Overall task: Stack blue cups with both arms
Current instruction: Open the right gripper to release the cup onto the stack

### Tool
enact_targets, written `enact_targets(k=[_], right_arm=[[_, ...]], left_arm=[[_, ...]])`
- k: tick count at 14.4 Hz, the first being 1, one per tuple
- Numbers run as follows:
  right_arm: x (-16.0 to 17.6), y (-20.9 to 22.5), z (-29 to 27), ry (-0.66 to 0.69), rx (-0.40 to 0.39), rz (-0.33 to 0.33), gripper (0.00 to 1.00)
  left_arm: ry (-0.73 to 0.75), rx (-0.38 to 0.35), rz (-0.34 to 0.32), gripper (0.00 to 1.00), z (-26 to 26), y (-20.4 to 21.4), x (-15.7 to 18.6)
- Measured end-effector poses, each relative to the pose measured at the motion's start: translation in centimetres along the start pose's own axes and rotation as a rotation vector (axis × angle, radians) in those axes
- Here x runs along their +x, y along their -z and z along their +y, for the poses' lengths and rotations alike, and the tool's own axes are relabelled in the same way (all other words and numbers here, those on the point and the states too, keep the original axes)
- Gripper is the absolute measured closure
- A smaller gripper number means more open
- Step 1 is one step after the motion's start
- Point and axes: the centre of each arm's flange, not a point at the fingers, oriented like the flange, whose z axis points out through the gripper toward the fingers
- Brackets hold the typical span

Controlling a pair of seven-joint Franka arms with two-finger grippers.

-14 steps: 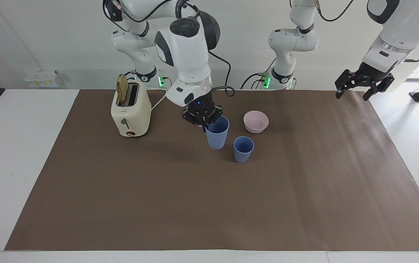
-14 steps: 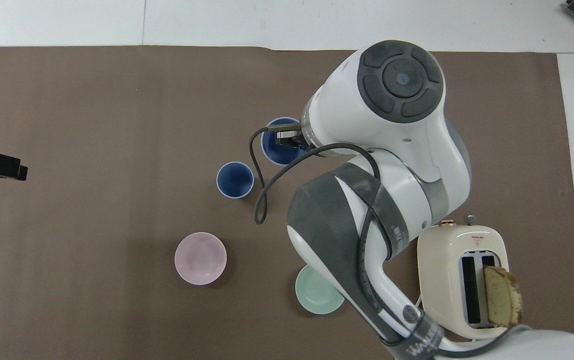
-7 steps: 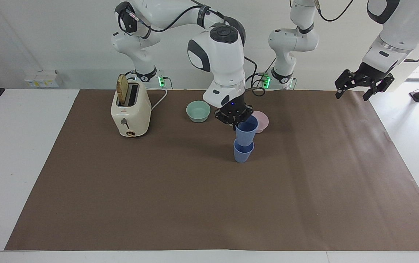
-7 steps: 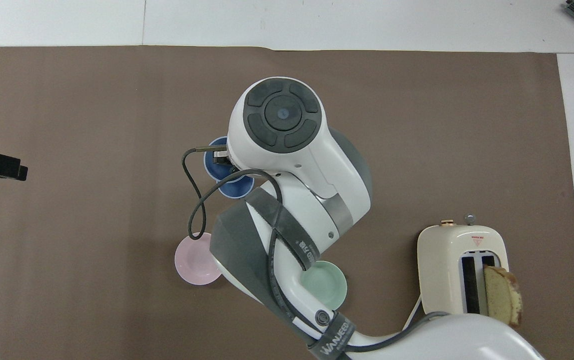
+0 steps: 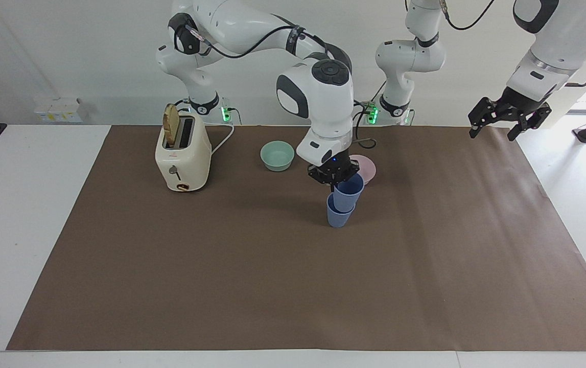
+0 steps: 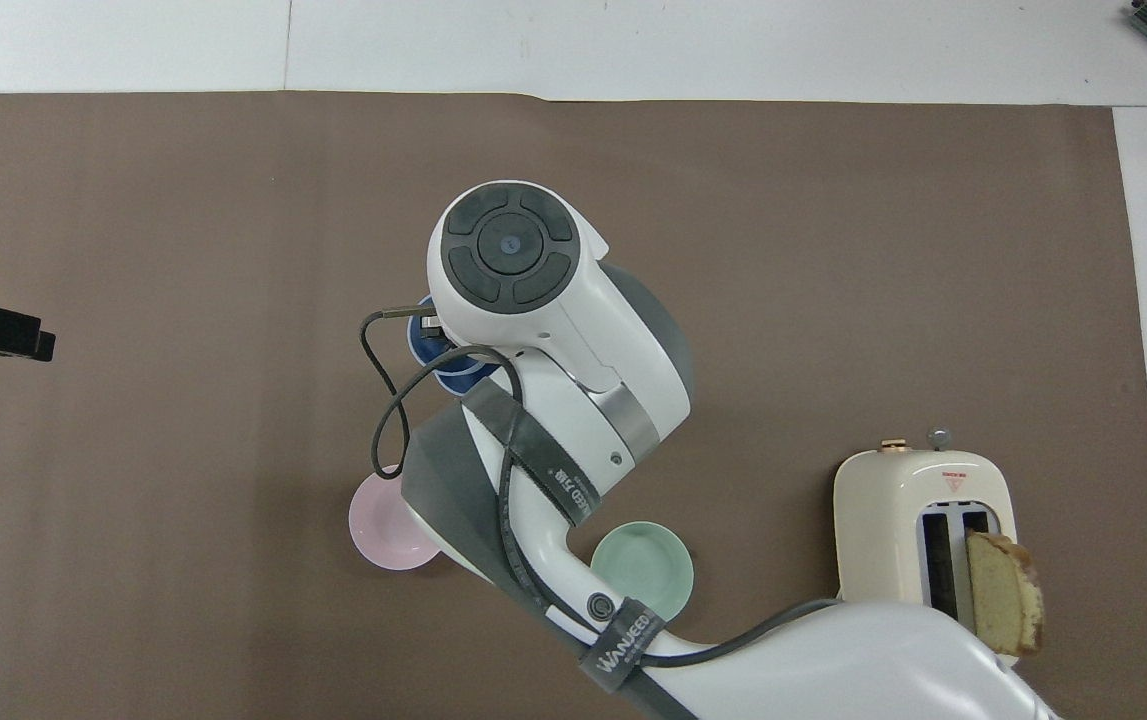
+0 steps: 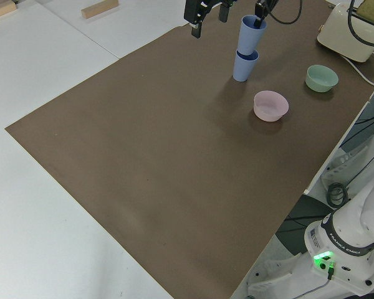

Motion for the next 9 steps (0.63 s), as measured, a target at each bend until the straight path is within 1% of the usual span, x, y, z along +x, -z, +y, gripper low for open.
enact_targets(k=[4, 9], right_arm=[[0.0, -0.9, -0.1, 0.001, -0.006, -0.01, 0.96], [0.5, -3.7, -0.1, 0.011, -0.032, -0.006, 0.96]], left_arm=[[0.0, 0.0, 0.0, 0.0, 0.0, 0.0, 0.0], [-0.002, 0.0, 0.0, 0.0, 0.0, 0.0, 0.0]])
